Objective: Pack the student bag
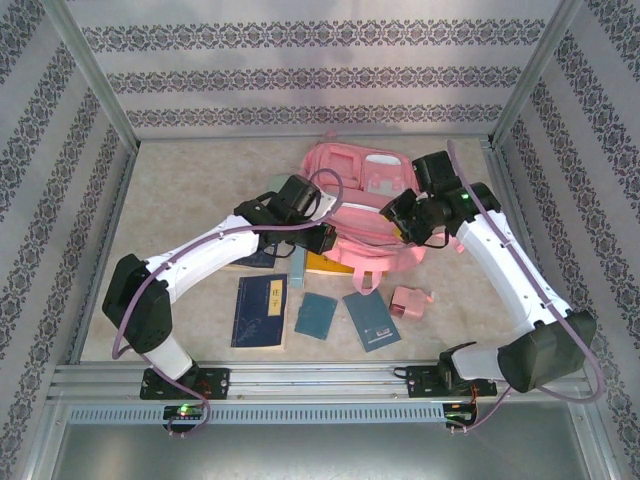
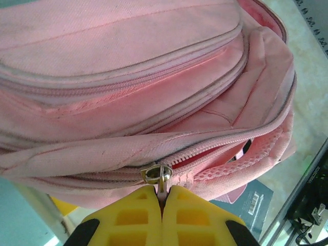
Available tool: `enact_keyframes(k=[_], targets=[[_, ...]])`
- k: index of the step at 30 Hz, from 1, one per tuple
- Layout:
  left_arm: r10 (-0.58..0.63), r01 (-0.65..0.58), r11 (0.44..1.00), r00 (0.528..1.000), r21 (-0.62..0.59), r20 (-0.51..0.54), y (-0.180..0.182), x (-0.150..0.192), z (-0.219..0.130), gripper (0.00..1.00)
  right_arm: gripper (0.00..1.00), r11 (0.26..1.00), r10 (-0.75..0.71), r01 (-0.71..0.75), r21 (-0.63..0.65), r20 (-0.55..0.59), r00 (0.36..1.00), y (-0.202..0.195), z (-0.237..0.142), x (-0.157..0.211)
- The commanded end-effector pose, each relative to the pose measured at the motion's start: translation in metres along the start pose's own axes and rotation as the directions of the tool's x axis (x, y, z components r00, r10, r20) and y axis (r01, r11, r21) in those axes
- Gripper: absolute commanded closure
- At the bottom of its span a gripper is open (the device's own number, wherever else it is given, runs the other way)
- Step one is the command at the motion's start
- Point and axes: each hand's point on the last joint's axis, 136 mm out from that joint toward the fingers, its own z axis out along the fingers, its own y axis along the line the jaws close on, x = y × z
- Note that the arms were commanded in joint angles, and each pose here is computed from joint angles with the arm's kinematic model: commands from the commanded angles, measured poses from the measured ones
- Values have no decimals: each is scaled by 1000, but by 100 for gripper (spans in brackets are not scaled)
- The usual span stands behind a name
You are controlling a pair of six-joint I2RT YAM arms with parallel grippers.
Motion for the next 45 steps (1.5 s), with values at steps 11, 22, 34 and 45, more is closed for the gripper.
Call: enact_keyframes(k=[11,22,34,45], targets=[[107,-113,990,992,88,73,-49,-22,-6,100,56,945,317,-326,-29,-163,934,1,19,46],[147,-155,983,986,97,84,-59,-22,-6,100,48,925,379,-378,33,-144,914,-14,35,49],[211,-221,970,973,105,95,-71,-17,-6,100,54,946,320,-313,87,-87,943,-16,57,29],[210,-215,975,973,47,97,-57,-13,-7,100,99,954,289,-286,88,-21,957,-31,54,21]])
